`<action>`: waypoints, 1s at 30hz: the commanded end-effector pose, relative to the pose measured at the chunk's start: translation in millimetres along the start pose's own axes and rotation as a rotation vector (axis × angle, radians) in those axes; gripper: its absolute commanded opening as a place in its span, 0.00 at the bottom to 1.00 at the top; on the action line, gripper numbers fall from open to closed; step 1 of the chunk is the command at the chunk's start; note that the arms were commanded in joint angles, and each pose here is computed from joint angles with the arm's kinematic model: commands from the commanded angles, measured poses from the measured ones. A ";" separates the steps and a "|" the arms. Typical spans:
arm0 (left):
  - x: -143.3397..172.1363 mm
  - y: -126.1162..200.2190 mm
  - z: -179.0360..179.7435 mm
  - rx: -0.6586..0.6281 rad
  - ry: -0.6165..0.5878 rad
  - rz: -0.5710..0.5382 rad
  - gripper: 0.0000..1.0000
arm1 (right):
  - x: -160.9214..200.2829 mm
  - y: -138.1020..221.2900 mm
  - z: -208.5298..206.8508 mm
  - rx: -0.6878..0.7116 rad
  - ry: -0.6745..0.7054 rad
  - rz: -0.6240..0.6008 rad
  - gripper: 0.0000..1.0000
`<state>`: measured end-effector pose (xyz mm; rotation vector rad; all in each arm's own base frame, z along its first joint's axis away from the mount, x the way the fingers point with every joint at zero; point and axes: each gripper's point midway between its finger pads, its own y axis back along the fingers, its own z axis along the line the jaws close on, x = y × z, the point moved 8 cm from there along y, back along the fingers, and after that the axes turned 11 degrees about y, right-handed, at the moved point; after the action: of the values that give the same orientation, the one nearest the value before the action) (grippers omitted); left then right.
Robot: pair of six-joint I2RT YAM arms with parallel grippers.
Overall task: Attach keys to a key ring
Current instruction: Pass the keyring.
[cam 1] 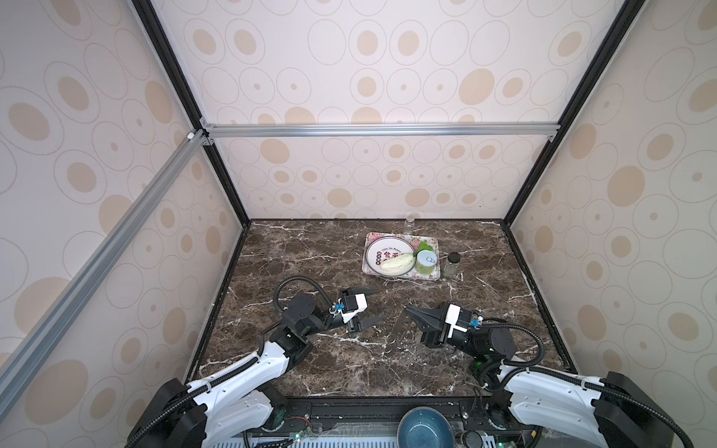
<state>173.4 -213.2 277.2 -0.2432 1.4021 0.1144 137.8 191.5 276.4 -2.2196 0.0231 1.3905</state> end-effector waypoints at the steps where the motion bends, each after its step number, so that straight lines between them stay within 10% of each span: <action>1: -8.9 -4.7 -2.4 0.045 -0.075 -0.007 0.60 | -12.9 0.0 -1.3 -0.001 0.029 -0.067 0.00; 30: -9.6 -18.5 -7.5 0.190 -0.029 0.007 0.26 | 1.5 -9.9 3.0 -0.078 -0.020 -0.026 0.00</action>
<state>171.1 -228.7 272.1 -0.0874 1.4153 0.0426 140.2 201.8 260.1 -2.2604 0.0075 1.4985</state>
